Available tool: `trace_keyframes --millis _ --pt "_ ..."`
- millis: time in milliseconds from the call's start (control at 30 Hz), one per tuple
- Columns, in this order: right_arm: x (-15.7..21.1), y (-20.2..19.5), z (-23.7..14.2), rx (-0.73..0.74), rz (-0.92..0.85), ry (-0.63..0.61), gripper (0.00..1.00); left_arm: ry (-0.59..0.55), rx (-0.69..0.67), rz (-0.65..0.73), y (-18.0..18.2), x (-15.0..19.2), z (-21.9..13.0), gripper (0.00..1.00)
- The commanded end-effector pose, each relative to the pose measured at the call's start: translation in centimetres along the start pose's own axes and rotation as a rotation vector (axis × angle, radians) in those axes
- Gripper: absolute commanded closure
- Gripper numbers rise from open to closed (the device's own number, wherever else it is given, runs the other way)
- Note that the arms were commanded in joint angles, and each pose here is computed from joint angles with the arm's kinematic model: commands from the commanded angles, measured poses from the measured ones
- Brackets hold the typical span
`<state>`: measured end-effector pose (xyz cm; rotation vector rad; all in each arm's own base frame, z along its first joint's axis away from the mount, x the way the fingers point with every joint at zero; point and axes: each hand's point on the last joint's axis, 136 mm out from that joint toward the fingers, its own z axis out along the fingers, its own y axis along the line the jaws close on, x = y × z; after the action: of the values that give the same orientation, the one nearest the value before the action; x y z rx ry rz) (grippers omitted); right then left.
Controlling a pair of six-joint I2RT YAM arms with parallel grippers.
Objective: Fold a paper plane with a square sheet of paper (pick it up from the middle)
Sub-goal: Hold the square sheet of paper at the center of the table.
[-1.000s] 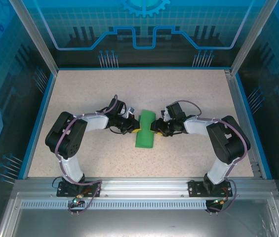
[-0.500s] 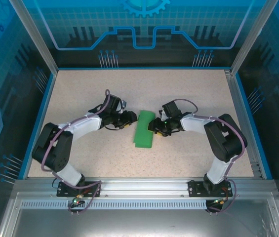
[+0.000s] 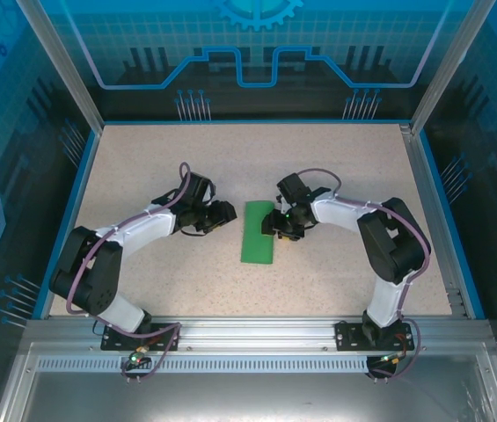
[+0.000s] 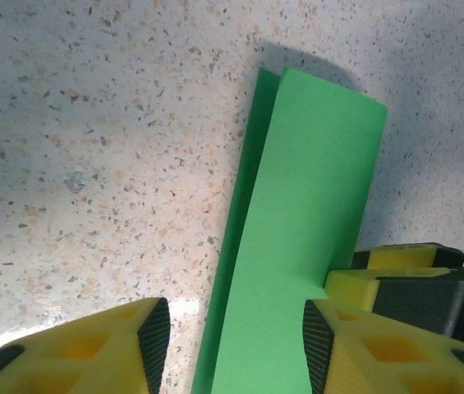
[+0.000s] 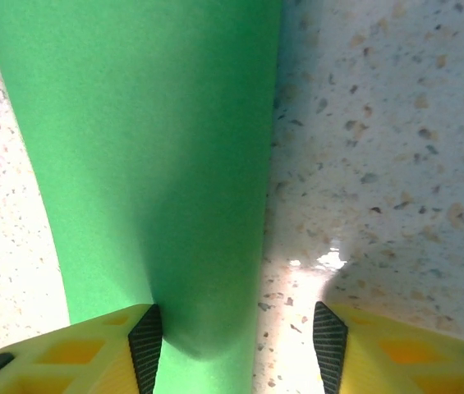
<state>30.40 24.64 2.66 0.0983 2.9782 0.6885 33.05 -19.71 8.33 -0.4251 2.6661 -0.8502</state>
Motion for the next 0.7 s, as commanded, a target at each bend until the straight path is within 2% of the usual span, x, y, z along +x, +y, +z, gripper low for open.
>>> trace_keyframes --millis 0,167,667 --pt "0.6 -0.9 0.1 0.077 -0.003 0.029 0.45 0.005 -0.022 0.005 0.9 0.2 0.0 0.51" --pt "0.4 -1.1 0.3 0.119 0.018 0.029 0.46 0.006 -0.019 0.007 0.8 0.3 0.0 0.50" --pt "0.7 -0.4 1.5 0.185 -0.079 0.103 0.41 0.020 -0.021 0.006 1.1 0.3 0.4 0.50"
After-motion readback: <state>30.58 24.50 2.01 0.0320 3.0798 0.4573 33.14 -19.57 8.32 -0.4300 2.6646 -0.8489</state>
